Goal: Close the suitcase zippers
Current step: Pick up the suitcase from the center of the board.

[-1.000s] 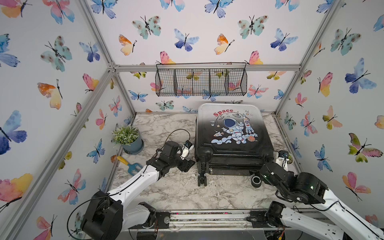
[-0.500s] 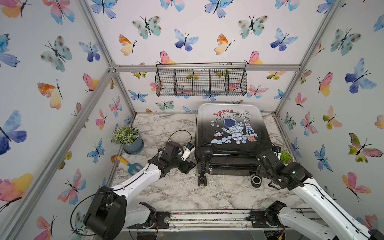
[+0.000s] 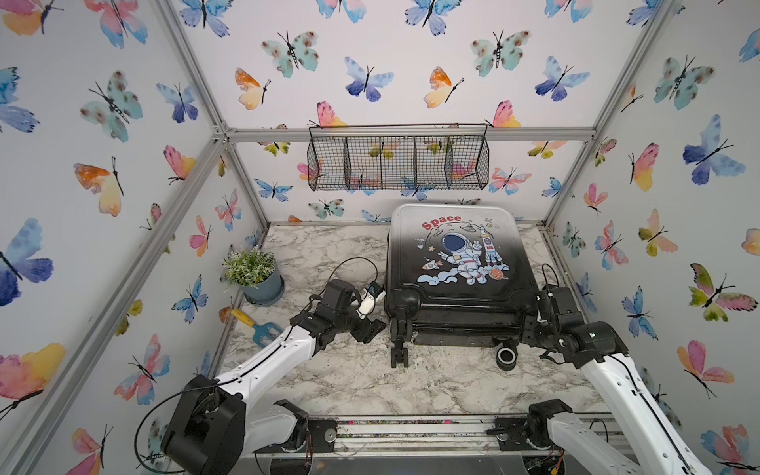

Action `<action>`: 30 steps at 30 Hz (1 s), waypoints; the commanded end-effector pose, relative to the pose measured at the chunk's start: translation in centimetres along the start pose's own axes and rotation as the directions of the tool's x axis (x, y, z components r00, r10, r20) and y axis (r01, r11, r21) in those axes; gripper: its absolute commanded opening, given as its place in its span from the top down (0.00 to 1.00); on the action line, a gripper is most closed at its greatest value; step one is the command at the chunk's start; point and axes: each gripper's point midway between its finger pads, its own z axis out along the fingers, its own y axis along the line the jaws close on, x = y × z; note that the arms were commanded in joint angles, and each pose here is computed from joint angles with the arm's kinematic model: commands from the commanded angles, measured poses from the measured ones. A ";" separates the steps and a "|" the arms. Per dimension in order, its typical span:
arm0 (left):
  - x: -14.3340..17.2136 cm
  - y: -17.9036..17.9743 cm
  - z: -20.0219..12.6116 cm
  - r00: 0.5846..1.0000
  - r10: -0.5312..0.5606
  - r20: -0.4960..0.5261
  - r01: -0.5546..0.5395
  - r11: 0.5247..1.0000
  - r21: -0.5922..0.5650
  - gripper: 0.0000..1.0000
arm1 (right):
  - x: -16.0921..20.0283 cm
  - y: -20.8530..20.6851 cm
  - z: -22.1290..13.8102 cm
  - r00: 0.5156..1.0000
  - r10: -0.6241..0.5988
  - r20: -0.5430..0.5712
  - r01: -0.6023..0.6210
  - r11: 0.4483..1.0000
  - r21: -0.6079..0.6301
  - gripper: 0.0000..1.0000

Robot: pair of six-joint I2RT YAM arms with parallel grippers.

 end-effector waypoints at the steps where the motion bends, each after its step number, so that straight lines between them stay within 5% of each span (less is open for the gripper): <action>1: 0.3 1.4 0.2 0.997 0.063 -0.034 -0.065 0.996 -0.059 0.28 | -2.1 2.0 -0.8 0.997 0.011 0.071 -0.004 0.995 -0.102 0.73; 9: -2.6 0.5 -1.9 0.977 0.119 0.175 -0.137 0.986 0.093 0.33 | -4.7 1.5 -4.1 0.978 0.050 0.201 -0.028 0.993 -0.113 0.85; 15: -1.7 -2.7 -1.2 0.983 0.093 0.156 -0.139 0.939 0.316 0.35 | -6.6 2.5 -6.6 0.961 0.029 0.273 0.021 0.984 -0.179 0.88; 21: -0.7 -1.8 0.2 0.977 0.109 0.182 -0.156 0.952 0.265 0.36 | -7.1 2.7 -7.1 0.964 0.005 0.267 0.043 0.983 -0.176 0.89; 30: -2.1 -1.3 1.4 0.979 0.048 0.198 -0.121 0.919 0.376 0.51 | -7.5 2.9 -6.7 0.965 0.003 0.262 0.042 0.985 -0.167 0.89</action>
